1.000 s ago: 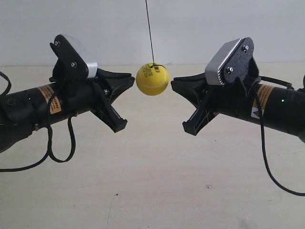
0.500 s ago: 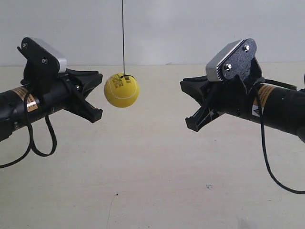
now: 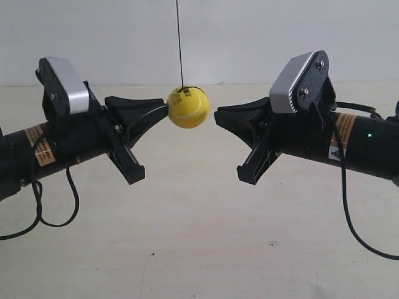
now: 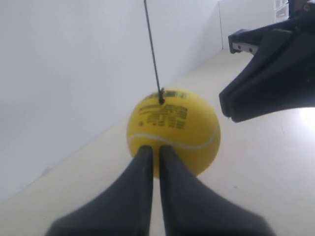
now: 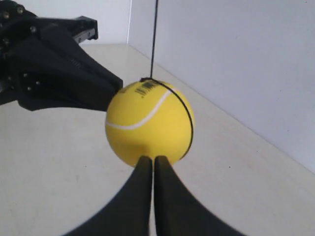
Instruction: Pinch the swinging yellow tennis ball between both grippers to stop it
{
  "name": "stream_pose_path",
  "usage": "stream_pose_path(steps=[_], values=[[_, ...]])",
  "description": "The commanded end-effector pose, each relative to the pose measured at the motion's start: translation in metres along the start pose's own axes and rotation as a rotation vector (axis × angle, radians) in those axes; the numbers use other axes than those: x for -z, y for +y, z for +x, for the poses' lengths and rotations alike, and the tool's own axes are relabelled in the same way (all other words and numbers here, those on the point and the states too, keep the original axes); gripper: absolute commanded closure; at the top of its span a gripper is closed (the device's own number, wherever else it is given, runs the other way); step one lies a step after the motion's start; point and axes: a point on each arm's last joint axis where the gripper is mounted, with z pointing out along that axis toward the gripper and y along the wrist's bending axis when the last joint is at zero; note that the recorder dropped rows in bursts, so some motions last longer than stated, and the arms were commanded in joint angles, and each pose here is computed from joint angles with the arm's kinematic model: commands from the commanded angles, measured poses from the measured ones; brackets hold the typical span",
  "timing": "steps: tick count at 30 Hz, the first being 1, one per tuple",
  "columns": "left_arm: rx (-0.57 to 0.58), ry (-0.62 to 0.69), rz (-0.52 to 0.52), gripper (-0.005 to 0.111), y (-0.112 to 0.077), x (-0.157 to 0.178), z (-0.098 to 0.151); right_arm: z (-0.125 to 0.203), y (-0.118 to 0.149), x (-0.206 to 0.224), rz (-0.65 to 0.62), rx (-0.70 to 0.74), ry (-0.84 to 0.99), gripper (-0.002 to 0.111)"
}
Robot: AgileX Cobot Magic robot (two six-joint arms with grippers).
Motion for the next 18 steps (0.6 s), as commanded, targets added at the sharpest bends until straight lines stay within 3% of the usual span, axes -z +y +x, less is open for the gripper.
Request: stream_pose_path(steps=[1, 18], values=[[0.007, 0.005, -0.009, 0.102, 0.0012, -0.0019, 0.0068, -0.0027, -0.0002, -0.0003, -0.006, -0.001, -0.013, 0.108], [0.018, 0.000, -0.035, 0.102, 0.0036, -0.0018, 0.0062, -0.0048, 0.0007, -0.0005, -0.012, -0.003, -0.035, 0.108]])
